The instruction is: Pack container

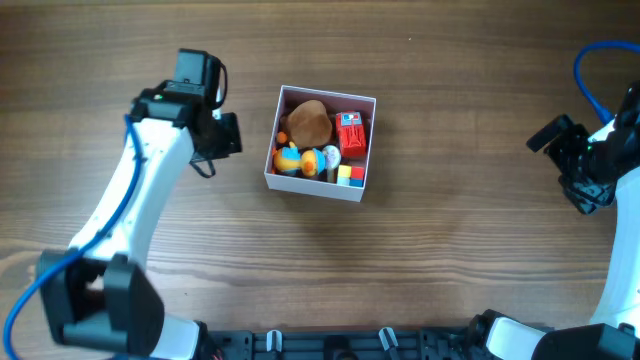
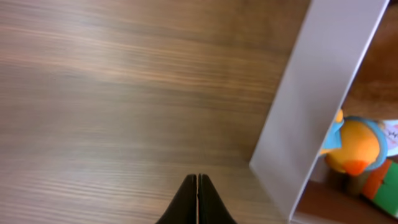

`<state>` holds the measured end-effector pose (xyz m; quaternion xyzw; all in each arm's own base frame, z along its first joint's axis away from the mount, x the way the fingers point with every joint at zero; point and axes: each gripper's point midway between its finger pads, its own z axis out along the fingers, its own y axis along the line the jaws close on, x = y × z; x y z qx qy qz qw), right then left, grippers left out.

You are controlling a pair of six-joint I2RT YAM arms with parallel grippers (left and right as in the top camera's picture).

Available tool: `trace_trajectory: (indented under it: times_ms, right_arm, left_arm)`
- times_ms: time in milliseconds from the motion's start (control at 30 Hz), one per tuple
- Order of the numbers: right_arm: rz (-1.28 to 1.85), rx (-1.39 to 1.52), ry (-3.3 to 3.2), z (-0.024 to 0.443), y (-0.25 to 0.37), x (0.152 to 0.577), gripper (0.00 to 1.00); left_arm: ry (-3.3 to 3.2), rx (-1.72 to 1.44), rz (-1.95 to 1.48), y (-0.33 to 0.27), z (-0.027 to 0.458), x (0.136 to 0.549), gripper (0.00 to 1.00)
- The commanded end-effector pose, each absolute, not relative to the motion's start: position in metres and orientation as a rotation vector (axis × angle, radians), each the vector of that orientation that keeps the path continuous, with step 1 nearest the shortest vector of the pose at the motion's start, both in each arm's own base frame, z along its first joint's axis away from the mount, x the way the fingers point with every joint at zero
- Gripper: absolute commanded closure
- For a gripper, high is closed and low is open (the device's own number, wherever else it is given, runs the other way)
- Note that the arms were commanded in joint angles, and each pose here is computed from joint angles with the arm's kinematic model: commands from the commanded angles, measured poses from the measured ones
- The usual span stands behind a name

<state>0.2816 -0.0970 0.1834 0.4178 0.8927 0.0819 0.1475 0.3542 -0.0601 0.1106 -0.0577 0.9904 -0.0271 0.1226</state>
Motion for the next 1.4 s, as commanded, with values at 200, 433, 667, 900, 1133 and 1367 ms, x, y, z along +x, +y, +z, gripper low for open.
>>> trace_trajectory:
  times_ms: [200,433,667,900,1133,1367]
  right_arm:
    - [0.268,1.197,2.582,0.182,-0.092,0.28,0.0]
    - [0.259,1.162,2.594,0.182,-0.093,0.28,0.0]
    - [0.312,1.003,2.613,0.187,-0.087,0.289,0.0]
    - [0.411,0.797,2.604,0.202,-0.071,0.294,0.01]
    - [0.409,0.8,2.598,0.203,-0.07,0.293,0.0]
    - [0.406,0.794,2.588,0.204,-0.072,0.296,0.0]
  left_arm:
    - [3.053,0.098,-0.32,-0.133,0.043,0.343,0.96]
    - [3.036,0.125,-0.323,-0.14,0.054,0.34,0.96]
    - [2.758,0.003,-0.281,-0.094,0.184,0.34,0.96]
    - [2.385,-0.037,-0.183,-0.055,0.304,0.27,0.01]
    - [2.237,-0.052,-0.185,-0.032,0.34,0.187,0.0]
    - [2.297,-0.051,-0.172,-0.022,0.324,0.144,0.0]
